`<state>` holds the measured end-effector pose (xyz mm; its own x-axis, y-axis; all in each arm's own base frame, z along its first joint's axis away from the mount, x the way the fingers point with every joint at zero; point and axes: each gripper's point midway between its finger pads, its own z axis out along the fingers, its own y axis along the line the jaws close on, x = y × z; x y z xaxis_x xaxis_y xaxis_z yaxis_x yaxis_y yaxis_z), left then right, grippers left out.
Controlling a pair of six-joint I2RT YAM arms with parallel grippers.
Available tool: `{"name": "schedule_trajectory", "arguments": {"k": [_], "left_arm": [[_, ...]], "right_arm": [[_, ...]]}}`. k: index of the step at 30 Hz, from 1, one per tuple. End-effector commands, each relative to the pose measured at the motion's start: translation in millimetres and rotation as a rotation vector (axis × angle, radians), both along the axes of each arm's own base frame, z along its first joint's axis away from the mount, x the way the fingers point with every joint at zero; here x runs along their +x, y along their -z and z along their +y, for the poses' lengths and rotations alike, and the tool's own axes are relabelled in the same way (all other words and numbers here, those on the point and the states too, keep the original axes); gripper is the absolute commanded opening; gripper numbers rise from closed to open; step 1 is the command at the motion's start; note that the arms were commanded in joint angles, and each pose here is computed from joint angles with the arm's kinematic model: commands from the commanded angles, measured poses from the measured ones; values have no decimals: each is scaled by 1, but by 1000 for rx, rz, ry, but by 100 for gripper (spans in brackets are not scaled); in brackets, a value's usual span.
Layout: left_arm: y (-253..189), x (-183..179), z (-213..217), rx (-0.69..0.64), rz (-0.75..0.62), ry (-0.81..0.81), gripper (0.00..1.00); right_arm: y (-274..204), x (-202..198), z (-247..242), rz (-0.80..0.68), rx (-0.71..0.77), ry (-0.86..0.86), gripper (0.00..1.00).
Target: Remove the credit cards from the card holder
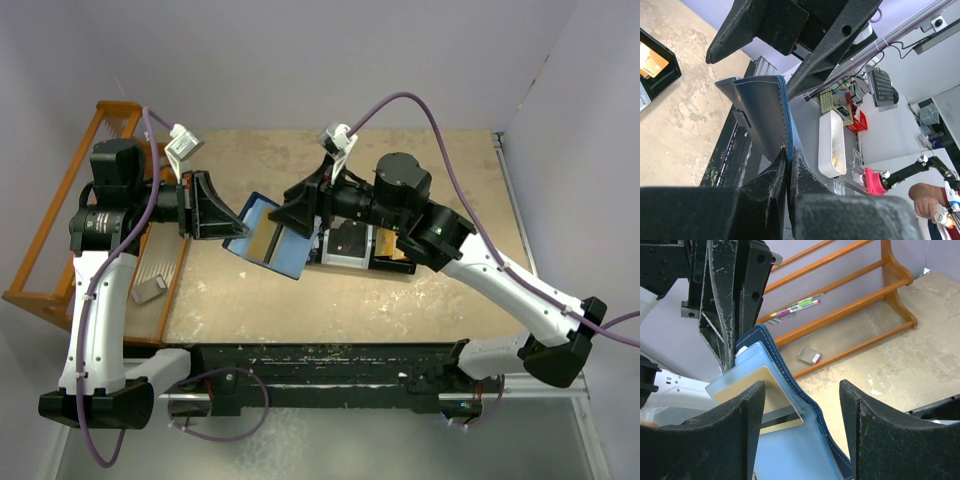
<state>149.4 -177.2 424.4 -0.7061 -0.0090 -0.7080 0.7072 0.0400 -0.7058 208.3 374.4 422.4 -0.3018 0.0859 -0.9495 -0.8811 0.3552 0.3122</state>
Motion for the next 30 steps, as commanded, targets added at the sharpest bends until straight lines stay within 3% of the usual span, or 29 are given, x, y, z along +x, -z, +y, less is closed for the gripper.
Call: {"name": "schedule_trajectory", "arguments": {"k": [1, 5, 9, 12, 14, 20, 23, 27, 30], "left_arm": [[-16, -29, 3, -71, -27, 156, 2], [-18, -33, 4, -76, -31, 170, 2], [-20, -36, 4, -80, -36, 185, 2], [-21, -35, 4, -77, -41, 184, 2], [-21, -35, 5, -76, -52, 186, 2], [-12, -22, 2, -50, -126, 134, 19], [-3, -7, 0, -12, -156, 33, 39], [21, 25, 9, 198, -244, -149, 57], [42, 34, 18, 312, -240, -177, 59]], "right_arm": [[-14, -5, 4, -66, 18, -38, 63], [-12, -41, 12, -24, 89, -241, 58], [-5, -59, 12, -18, 109, -375, 44], [-2, -65, 14, 28, 124, -482, 22], [-2, -67, 12, 72, 136, -553, 1], [-5, -66, 3, 133, 147, -613, 0], [-1, -63, -4, 147, 114, -577, 0], [9, -56, -11, 175, 54, -492, 0], [17, -49, -14, 212, 19, -436, 0]]}}
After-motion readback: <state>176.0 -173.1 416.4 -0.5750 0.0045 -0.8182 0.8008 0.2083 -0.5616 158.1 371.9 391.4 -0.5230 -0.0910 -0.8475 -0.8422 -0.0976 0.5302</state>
